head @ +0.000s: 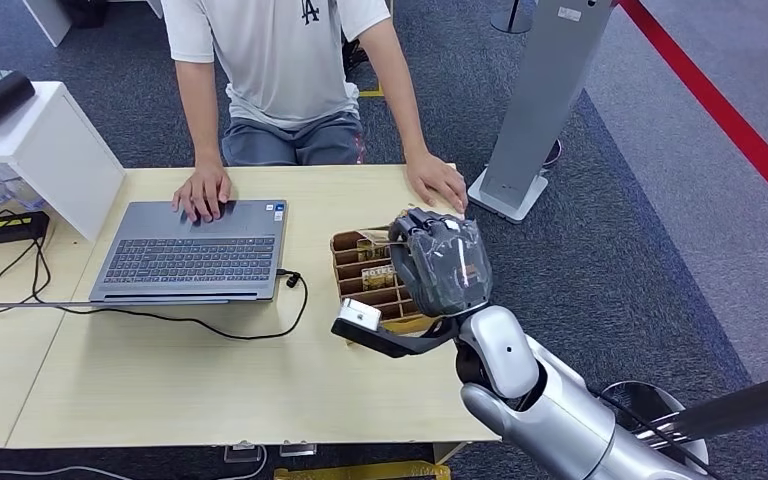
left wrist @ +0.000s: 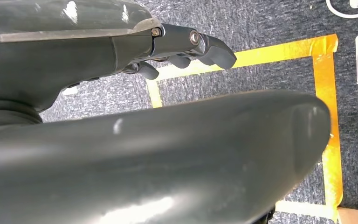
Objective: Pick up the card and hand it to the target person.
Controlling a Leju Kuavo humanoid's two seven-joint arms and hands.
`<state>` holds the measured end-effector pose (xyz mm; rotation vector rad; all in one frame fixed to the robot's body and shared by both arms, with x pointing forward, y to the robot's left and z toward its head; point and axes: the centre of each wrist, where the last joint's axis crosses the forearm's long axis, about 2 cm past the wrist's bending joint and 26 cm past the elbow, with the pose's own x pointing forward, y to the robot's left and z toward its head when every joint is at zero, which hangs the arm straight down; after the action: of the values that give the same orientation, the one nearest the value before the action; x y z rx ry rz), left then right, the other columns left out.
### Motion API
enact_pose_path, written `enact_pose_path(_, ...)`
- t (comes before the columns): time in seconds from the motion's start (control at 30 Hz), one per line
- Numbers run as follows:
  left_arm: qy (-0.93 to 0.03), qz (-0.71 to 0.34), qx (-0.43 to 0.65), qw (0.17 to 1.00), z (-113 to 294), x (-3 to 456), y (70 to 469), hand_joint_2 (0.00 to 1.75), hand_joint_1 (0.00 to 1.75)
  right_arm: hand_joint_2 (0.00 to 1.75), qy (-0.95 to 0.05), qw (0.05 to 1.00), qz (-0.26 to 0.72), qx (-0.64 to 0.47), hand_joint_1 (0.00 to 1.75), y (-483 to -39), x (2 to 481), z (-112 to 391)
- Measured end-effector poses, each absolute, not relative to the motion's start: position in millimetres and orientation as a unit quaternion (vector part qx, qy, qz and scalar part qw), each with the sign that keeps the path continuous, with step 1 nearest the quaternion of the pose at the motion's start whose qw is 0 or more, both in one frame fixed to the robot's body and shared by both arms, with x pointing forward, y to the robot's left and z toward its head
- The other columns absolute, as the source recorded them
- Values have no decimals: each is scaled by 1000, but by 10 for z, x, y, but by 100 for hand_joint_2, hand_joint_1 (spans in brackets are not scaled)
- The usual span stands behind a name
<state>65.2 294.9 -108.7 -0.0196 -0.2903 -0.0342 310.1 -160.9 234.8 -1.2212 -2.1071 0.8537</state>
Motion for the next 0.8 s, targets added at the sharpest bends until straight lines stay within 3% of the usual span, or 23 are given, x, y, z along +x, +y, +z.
enact_pose_path(0.8, -151, -32, -18, 988, -1086, 654, 2979, 0, 0, 175, -791, 255, 306, -465, 155, -1581, 3246, 1948)
